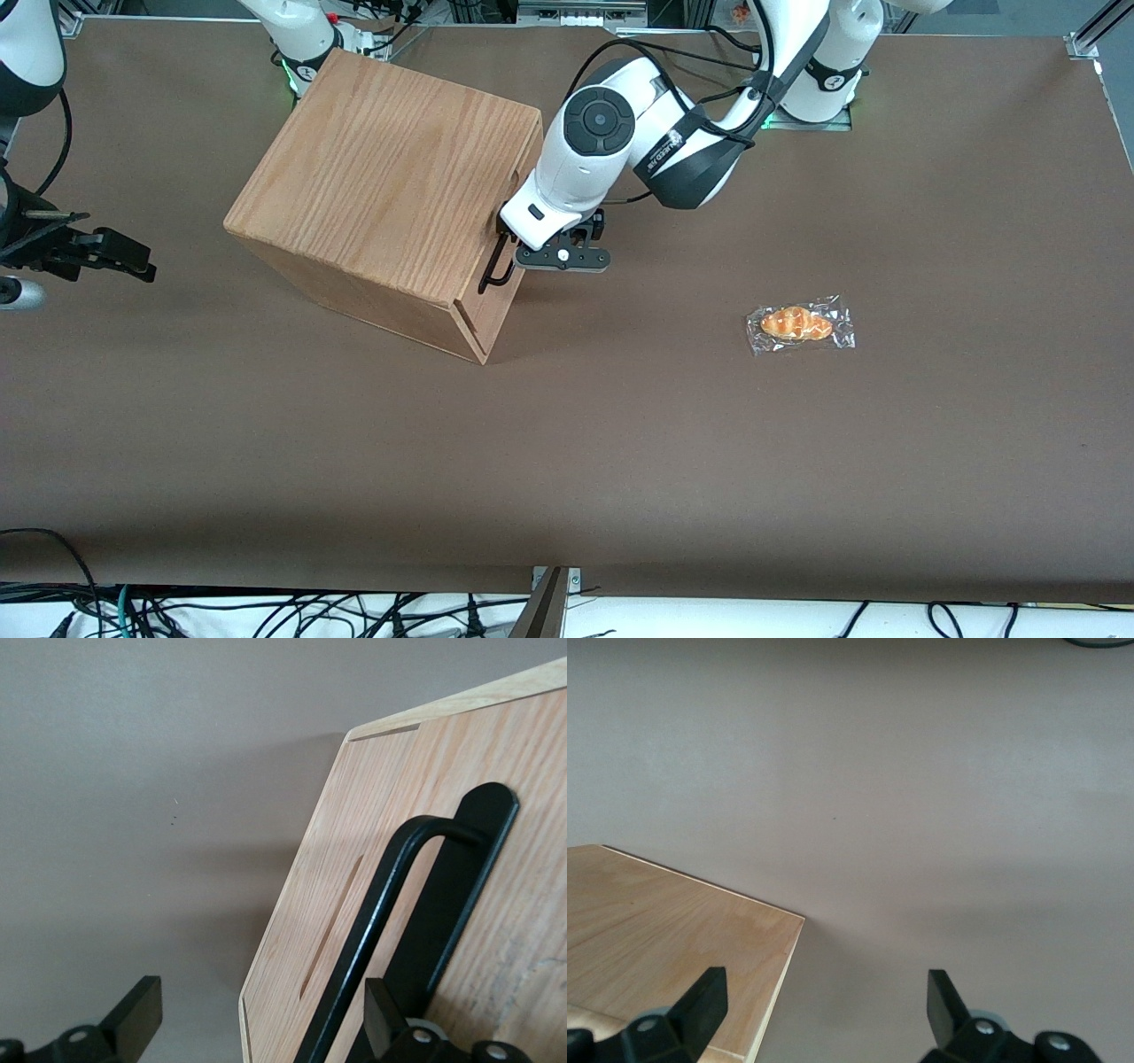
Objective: Open top drawer with left arm
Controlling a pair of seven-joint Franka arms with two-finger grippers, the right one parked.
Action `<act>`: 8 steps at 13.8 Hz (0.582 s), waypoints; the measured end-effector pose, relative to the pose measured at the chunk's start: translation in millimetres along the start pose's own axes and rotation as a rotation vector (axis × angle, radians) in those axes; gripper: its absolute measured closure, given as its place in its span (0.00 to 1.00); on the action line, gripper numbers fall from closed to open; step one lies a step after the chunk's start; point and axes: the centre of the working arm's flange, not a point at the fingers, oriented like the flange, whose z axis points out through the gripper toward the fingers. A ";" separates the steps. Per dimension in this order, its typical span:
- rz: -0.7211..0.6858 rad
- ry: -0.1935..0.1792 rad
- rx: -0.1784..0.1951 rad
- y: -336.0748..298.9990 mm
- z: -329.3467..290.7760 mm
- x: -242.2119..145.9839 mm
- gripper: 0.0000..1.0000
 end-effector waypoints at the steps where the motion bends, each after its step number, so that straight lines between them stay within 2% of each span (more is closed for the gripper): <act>1: -0.001 -0.001 0.001 -0.3 1.2 0.4 0.00; 8: -0.006 -0.006 0.008 -2.9 5.5 2.4 0.00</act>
